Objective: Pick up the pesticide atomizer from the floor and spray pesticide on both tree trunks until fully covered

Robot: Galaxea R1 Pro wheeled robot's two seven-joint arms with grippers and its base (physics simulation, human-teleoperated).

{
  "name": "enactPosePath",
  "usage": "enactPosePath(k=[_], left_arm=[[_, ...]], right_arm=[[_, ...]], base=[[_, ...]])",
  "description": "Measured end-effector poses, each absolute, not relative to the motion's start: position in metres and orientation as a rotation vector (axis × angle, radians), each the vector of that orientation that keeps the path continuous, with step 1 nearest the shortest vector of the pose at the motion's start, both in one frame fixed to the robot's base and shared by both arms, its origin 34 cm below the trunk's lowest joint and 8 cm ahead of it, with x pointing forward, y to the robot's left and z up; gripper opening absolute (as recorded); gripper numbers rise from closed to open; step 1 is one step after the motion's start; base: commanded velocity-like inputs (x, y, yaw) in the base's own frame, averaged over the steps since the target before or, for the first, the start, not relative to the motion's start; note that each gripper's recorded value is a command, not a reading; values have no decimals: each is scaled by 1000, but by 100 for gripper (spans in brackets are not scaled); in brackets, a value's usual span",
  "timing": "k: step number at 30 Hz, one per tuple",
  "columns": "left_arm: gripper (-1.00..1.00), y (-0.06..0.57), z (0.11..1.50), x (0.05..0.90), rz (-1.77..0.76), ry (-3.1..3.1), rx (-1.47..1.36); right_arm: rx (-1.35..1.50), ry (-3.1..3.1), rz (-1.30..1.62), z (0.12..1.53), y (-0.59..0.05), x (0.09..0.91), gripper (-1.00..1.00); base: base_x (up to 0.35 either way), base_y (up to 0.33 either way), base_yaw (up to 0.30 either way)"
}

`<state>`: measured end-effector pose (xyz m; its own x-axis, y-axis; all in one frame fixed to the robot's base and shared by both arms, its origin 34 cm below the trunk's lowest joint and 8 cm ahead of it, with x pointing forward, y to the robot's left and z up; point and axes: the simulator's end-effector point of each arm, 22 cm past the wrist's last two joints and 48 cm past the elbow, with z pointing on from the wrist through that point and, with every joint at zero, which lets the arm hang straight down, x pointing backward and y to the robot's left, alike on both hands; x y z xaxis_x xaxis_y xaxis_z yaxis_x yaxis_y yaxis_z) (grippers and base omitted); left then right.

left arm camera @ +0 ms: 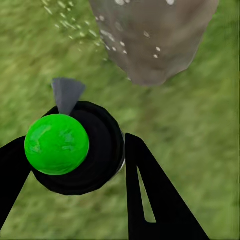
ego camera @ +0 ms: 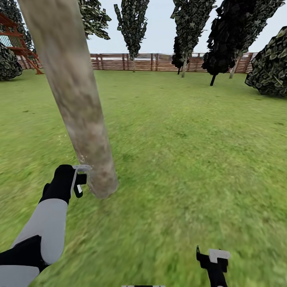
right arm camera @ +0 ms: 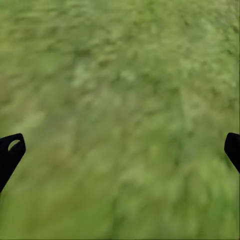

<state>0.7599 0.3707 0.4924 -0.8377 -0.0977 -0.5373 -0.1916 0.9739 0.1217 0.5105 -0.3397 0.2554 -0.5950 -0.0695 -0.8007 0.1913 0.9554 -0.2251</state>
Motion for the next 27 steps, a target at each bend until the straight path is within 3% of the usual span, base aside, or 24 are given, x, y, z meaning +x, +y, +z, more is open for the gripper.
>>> enactPosePath(k=[9, 16, 21, 27], left_arm=[[-100, 364, 520, 774, 282, 2499, -116], [-100, 355, 523, 777, 274, 2506, -93], [-100, 354, 518, 771, 274, 2537, -101], [-100, 353, 519, 772, 274, 2537, -101]], right_arm=[[85, 2180, -359, 255, -339, 510, 100], [84, 2181, -357, 255, -338, 511, 100], [84, 2180, -357, 255, -338, 511, 100], [85, 2180, -357, 255, -338, 511, 100]], base=[[10, 0, 1], [0, -9, 231], [0, -217, 261], [0, -270, 43]])
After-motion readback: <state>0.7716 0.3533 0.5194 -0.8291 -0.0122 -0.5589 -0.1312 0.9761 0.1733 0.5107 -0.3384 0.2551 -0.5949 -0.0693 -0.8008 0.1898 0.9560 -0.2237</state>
